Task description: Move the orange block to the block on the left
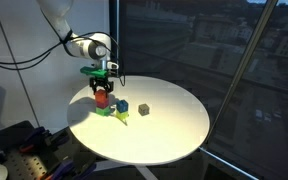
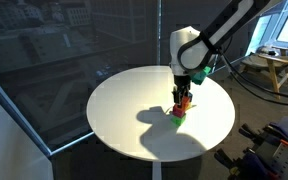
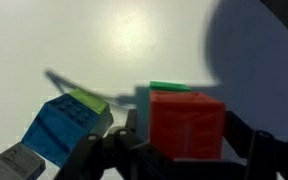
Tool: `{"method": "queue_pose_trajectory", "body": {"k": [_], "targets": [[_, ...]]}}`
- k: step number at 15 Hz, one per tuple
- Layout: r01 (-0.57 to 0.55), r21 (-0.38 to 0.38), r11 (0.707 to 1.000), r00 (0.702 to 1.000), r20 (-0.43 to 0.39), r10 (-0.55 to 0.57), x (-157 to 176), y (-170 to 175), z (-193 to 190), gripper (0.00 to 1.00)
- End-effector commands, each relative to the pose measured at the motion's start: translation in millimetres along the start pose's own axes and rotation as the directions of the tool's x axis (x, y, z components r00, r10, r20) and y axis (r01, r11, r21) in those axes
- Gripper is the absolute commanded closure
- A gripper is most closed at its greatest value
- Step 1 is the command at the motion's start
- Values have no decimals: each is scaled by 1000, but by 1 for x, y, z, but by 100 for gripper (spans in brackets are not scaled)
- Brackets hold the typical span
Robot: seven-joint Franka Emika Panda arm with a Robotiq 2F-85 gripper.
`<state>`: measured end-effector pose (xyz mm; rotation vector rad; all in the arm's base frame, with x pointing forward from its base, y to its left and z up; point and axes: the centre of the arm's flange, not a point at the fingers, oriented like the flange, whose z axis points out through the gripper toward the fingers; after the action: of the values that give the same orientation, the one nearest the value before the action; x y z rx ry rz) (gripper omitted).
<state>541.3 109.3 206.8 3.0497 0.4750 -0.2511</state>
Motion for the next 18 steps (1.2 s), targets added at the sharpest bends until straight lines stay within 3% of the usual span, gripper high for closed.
{"method": "queue_pose_trajectory", "body": {"k": [1, 14, 18], "targets": [[33, -2, 999, 999, 11, -33, 2, 0, -8, 0], [76, -4, 997, 996, 45, -75, -21, -8, -63, 0], [35, 6, 999, 998, 56, -35, -29, -3, -78, 0]]}}
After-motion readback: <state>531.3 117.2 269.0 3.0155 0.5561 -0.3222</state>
